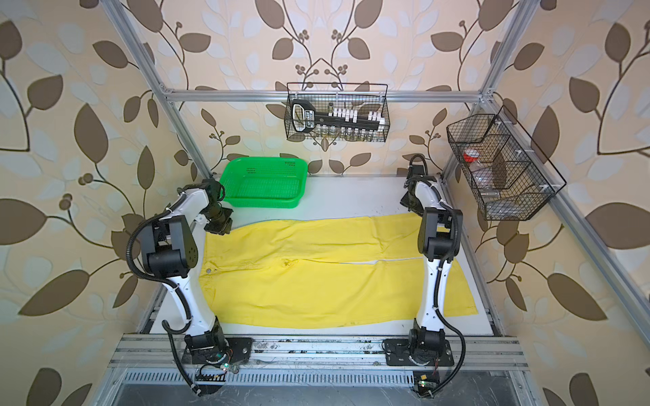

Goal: Fold and stack the trousers
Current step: 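Lift the far edge of the yellow trousers with both grippers toward the robot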

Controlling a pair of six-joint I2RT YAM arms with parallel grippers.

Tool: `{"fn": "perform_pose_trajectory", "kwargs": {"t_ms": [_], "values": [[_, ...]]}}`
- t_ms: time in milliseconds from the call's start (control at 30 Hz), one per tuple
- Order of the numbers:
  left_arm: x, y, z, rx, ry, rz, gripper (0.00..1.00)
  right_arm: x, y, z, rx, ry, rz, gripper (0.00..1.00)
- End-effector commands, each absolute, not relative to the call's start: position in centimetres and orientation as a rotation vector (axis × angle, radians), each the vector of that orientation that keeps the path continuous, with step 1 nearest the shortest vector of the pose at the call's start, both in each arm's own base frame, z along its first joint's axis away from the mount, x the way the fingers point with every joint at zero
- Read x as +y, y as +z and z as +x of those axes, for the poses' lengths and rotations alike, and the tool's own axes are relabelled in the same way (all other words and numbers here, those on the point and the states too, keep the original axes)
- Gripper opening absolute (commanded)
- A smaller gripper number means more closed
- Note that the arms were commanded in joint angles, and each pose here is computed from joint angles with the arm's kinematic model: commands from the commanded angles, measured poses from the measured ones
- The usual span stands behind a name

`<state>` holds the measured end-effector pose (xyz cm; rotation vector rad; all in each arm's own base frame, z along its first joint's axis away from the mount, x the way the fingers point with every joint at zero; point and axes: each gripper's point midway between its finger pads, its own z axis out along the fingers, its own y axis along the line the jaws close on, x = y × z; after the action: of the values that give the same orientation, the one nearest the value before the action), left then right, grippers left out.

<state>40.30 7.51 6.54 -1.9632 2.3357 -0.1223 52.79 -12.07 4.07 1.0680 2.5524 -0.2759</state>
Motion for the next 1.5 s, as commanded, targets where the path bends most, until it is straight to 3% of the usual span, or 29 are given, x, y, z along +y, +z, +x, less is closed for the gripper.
{"fn": "perform_pose_trajectory", "kwargs": {"t_ms": [0, 133, 233, 500, 600, 833, 1200, 1467], "values": [[7.1, 7.9, 39.8, 2.348, -0.152, -1.927, 0.0, -13.2, 3.3, 50.9, 2.605, -0.411, 1.157, 0.66], [7.2, 8.1, 39.9, 2.344, -0.155, -1.914, 0.0, -12.8, 1.8, 49.6, 2.676, -0.42, 1.167, 0.65], [7.1, 7.9, 39.9, 2.353, -0.163, -1.907, 0.0, -12.5, 0.3, 48.7, 2.726, -0.419, 1.184, 0.59], [6.8, 7.8, 40.3, 2.364, -0.196, -1.892, 0.0, -12.0, 0.2, 48.9, 2.713, -0.38, 1.167, 0.09], [6.7, 8.3, 40.7, 2.37, -0.214, -1.864, 0.0, -12.2, 2.1, 49.8, 2.677, -0.359, 1.123, 0.01], [7.8, 13.2, 41.1, 2.333, -0.184, -1.757, 0.0, -11.6, 11.4, 50.2, 2.491, -0.179, 1.086, 0.0], [7.7, 17.6, 37.1, 2.283, -0.198, -1.649, 0.0, -8.4, 20.7, 42.1, 2.258, 0.173, 1.054, 0.0], [8.1, 18.8, 34.8, 2.235, -0.291, -1.628, 0.0, -9.3, 20.4, 35.2, 2.143, 0.318, 1.198, 0.0]]}}
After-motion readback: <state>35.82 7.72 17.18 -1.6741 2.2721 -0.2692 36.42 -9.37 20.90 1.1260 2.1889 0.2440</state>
